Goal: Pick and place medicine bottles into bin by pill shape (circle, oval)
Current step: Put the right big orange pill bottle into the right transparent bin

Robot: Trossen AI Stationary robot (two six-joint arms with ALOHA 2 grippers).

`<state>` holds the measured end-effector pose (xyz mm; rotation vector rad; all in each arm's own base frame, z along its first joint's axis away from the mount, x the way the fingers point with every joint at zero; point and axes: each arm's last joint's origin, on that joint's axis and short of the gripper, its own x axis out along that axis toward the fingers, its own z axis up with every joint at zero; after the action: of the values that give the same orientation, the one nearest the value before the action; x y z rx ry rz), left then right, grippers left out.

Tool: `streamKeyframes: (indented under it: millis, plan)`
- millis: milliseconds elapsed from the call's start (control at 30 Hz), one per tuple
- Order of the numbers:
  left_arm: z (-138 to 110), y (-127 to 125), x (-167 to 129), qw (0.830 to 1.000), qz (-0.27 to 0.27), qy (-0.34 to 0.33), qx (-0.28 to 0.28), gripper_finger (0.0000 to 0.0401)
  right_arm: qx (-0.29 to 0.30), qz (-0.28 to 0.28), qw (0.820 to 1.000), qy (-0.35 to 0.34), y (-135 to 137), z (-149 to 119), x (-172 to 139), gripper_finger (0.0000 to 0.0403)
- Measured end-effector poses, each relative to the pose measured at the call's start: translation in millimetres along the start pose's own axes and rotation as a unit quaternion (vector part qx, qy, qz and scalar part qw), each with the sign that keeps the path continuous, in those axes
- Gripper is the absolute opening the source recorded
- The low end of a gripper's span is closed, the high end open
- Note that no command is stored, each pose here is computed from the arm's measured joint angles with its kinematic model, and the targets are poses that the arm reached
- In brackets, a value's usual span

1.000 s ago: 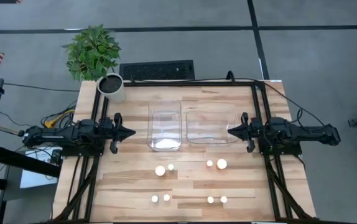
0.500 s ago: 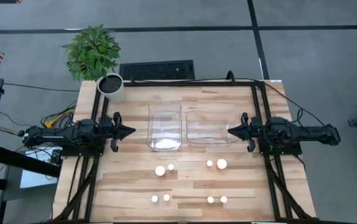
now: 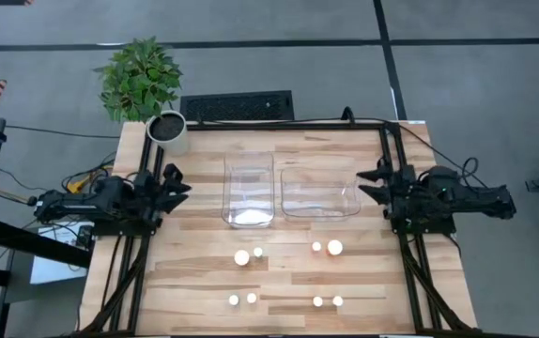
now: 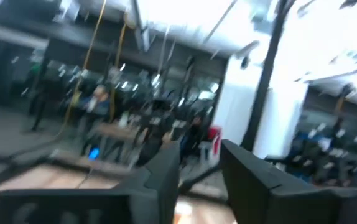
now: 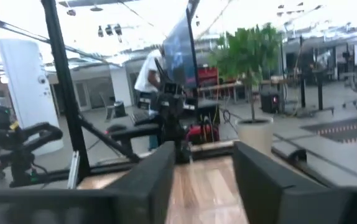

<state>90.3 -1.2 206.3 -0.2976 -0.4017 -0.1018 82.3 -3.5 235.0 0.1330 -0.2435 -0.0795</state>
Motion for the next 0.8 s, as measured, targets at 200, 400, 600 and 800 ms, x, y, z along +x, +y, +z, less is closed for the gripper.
streamKeyframes:
  millis: [200,400,600,800]
  plan:
    - [20,-8,0,0.997,-0.051,-0.054,-0.029,0.0187,0.025,-0.010,0.997,0.067,4,33,0,0.0252]
    - [42,-16,3,0.997,-0.060,-0.055,-0.020,0.0244,0.041,-0.027,0.983,0.179,9,57,13,0.0250]
    - [54,-19,10,0.999,-0.037,-0.014,-0.024,0.0269,0.060,-0.041,0.950,0.304,17,77,33,0.0241]
    - [52,-18,21,0.999,-0.021,0.032,-0.023,0.0270,0.097,-0.056,0.892,0.437,29,75,50,0.0240]
